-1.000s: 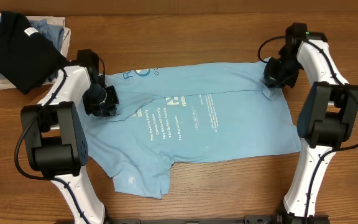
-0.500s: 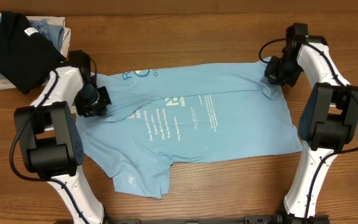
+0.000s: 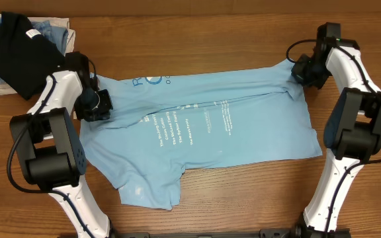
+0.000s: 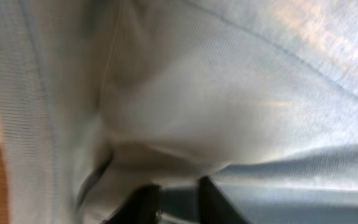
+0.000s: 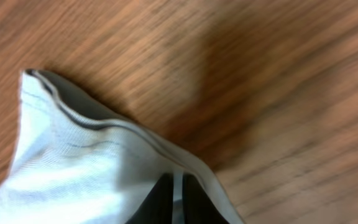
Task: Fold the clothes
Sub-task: 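Release the shirt and raise both grippers away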
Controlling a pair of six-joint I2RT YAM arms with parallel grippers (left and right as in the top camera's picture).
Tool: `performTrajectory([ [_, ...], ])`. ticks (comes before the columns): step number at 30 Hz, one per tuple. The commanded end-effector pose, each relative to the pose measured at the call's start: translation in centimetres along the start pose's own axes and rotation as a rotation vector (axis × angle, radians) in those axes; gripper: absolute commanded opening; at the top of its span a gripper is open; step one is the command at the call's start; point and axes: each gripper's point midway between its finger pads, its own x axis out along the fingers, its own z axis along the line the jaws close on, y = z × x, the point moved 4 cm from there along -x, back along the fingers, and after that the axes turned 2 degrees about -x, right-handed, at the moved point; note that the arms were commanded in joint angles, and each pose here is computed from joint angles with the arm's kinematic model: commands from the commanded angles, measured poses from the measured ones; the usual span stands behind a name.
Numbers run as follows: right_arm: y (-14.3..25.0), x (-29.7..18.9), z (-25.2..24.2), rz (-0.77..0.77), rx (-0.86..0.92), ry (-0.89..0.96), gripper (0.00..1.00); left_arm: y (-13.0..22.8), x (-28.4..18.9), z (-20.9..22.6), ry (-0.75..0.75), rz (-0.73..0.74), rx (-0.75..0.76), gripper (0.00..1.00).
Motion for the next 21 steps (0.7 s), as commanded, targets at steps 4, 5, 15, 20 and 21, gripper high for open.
performTrajectory([
  [4,-3.4,-4.3,-1.4,-0.066,0.055,0.052,0.14,-3.8,-5.7,-0.1,-0.039,-0.119,0.009,0.43],
  [5,-3.8,-5.8,-1.1,-0.078,0.055,0.047,0.16,-4.2,-6.9,-0.4,-0.032,-0.135,0.007,0.45],
  [15,-2.8,-19.9,0.7,-0.13,0.097,-0.058,0.72,-4.2,-15.3,-2.8,0.027,-0.189,-0.04,0.58],
  [20,-1.2,-25.0,3.1,-0.153,0.012,-0.268,1.0,-3.2,-19.5,-3.5,0.082,-0.226,-0.079,0.63],
  [21,-0.8,-26.1,3.4,-0.158,0.005,-0.305,1.0,-2.8,-20.2,-3.5,0.082,-0.228,-0.079,0.66],
])
